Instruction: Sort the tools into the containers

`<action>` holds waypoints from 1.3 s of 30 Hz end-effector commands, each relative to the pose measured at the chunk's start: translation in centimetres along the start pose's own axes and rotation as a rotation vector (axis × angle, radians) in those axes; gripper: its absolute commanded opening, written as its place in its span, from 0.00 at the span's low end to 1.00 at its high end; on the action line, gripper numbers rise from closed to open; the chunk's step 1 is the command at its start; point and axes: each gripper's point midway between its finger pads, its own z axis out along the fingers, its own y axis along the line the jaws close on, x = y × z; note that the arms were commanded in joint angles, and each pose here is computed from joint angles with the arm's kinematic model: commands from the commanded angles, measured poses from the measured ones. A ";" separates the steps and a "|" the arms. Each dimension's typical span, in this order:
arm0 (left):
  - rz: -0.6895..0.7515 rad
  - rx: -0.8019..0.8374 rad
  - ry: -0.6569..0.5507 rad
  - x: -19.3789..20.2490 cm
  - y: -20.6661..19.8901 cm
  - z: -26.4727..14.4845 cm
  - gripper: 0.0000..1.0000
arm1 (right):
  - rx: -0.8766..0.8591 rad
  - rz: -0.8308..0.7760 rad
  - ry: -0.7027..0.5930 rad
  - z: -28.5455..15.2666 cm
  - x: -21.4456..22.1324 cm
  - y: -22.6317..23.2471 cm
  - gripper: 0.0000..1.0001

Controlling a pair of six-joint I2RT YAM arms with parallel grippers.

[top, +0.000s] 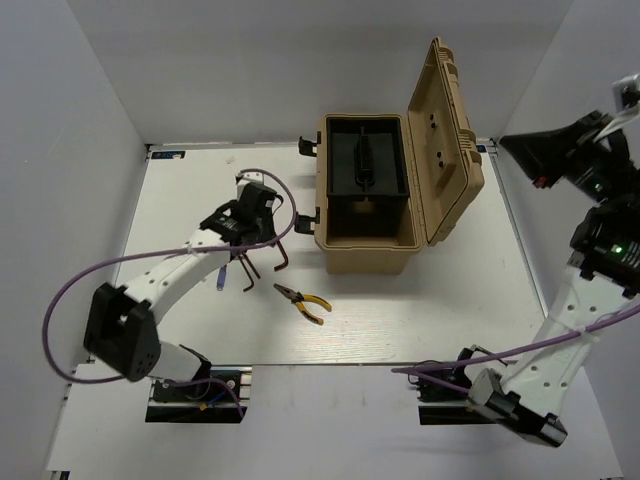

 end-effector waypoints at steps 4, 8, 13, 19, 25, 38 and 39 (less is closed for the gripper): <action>-0.052 0.008 0.094 0.7 -1.3 4.6 0.61 | 0.324 0.134 0.104 0.0 -1.1 -7.1 0.19; -0.022 -0.029 0.146 0.4 -1.9 7.6 0.62 | 0.576 0.088 0.148 -1.4 -0.6 -13.1 0.25; -0.008 -0.095 0.219 1.8 -1.3 11.6 0.58 | 0.630 0.085 0.214 -2.5 4.5 -15.2 0.26; -0.045 -0.125 0.272 3.0 -0.1 14.1 0.58 | 0.611 0.077 0.232 -2.9 6.7 -14.6 0.29; -0.047 -0.114 0.309 4.3 -0.5 16.1 0.58 | 0.542 0.113 0.235 -2.4 7.9 -13.5 0.30; -0.057 -0.144 0.372 6.4 -0.6 17.5 0.54 | 0.491 0.115 0.209 -2.2 8.1 -11.8 0.30; -0.064 -0.150 0.381 6.8 -0.5 17.5 0.54 | 0.489 0.133 0.218 -2.3 8.5 -11.6 0.30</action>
